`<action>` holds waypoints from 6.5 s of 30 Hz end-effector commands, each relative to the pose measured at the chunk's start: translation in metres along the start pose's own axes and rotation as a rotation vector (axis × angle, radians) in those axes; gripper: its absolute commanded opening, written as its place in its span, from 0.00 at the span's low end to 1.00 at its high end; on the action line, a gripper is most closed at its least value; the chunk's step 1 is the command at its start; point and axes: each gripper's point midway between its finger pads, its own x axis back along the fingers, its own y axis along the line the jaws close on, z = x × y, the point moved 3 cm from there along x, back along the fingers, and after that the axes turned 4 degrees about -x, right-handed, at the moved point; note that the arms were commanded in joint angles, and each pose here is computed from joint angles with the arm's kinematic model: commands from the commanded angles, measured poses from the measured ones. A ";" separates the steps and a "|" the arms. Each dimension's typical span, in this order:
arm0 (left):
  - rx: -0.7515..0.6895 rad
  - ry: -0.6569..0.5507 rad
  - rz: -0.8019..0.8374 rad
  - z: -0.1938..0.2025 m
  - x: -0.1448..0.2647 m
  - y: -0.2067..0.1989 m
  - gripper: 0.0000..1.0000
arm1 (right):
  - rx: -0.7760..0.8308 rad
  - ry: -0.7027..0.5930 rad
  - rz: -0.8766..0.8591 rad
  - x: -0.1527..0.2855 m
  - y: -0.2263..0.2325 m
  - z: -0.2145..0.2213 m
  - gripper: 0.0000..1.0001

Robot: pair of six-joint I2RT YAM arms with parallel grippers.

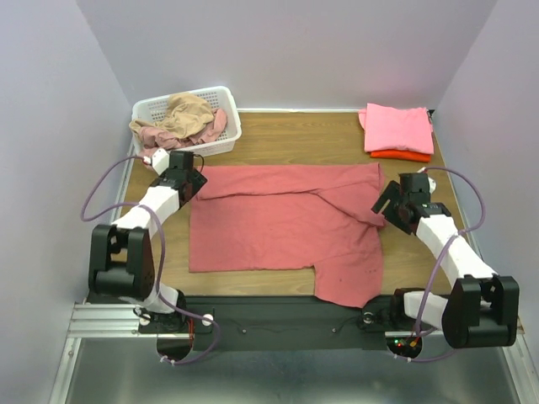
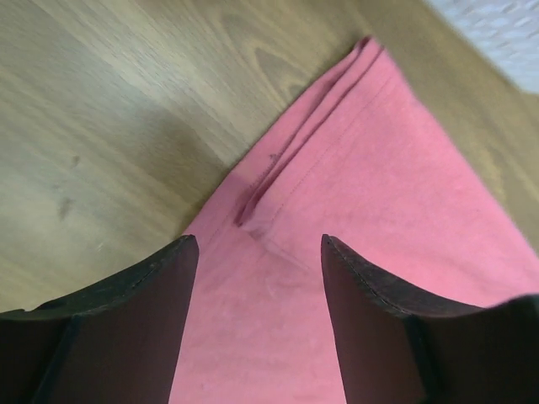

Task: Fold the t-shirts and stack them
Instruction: Fold the tshirt

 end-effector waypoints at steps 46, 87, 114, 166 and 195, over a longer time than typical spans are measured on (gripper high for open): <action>-0.070 -0.058 0.180 -0.038 0.055 -0.038 0.74 | 0.100 -0.113 -0.262 0.018 0.104 -0.085 1.00; -0.105 -0.010 0.294 -0.007 0.035 -0.064 0.85 | 0.307 -0.059 0.033 -0.016 0.132 0.009 1.00; -0.177 0.042 0.035 -0.009 -0.081 -0.074 0.83 | 0.328 0.071 0.042 -0.116 0.146 0.014 1.00; 0.179 0.216 -0.150 0.124 0.076 0.107 0.77 | 0.057 -0.054 -0.066 0.047 0.019 0.042 1.00; 0.170 0.184 -0.126 0.111 0.088 0.104 0.00 | 0.124 0.308 0.008 0.079 -0.022 0.106 0.99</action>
